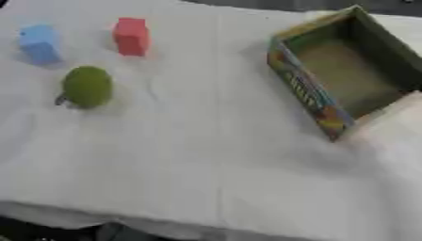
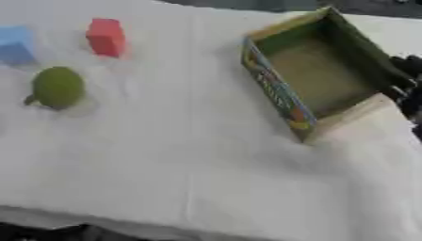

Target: Pick up the objects with one hand, pass them to the other hand, and then place them into the box on the other side of the table.

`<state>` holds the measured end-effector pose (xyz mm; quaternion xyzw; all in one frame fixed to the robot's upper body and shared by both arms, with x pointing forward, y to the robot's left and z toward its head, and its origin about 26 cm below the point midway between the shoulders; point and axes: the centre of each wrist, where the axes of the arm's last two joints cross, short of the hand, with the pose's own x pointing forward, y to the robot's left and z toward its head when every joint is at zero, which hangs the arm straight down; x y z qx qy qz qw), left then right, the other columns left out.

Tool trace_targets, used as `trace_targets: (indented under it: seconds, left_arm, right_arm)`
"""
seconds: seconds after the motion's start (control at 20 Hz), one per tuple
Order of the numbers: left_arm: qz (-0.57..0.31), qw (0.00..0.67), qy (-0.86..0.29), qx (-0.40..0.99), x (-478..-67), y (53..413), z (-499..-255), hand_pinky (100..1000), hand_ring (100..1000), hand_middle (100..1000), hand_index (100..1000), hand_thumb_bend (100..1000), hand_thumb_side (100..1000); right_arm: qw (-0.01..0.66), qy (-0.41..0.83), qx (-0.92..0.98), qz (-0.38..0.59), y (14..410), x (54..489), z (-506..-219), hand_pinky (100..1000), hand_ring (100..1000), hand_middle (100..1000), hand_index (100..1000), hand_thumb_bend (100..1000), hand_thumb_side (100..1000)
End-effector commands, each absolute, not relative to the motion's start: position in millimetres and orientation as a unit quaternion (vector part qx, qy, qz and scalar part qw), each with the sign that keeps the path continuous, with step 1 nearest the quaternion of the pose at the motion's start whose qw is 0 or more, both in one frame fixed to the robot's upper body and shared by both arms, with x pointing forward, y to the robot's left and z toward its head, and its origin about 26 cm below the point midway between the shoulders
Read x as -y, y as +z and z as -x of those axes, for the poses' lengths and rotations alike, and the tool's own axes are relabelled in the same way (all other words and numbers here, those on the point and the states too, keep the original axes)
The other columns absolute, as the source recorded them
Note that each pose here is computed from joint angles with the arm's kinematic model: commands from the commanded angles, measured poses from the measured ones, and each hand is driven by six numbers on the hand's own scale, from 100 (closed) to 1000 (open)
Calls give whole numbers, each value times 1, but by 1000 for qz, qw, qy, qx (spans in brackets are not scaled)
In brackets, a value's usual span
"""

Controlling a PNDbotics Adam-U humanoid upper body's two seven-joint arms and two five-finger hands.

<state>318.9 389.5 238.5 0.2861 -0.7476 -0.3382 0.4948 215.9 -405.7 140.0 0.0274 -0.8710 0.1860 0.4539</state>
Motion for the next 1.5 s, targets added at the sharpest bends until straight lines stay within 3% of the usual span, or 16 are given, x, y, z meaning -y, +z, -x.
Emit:
trace_targets:
  seconds: [0.05, 0.6, 0.8, 1.1, 1.5]
  left_arm:
    - [-299, 482, -337, 752, -393, 252, -317, 721, 685, 658, 738, 100, 809]
    - [-297, 504, -355, 729, -391, 249, -322, 723, 691, 666, 765, 106, 790]
    - [-279, 537, -421, 676, -377, 253, -332, 755, 722, 685, 771, 195, 682]
    - [-281, 506, -528, 622, -333, 276, -349, 767, 742, 709, 798, 298, 693]
    - [-260, 497, -579, 591, -302, 276, -367, 774, 747, 716, 808, 339, 684]
  right_arm:
    - [447, 198, 872, -22, 147, 407, -215, 1000, 1000, 1000, 1000, 100, 622]
    - [453, 201, 869, -23, 147, 405, -217, 1000, 1000, 1000, 1000, 100, 630]
    - [454, 204, 867, -25, 148, 405, -217, 1000, 1000, 1000, 1000, 100, 629]
    - [458, 210, 863, -32, 148, 405, -218, 1000, 1000, 1000, 1000, 100, 627]
    - [465, 216, 858, -34, 147, 403, -218, 1000, 1000, 1000, 1000, 100, 635]
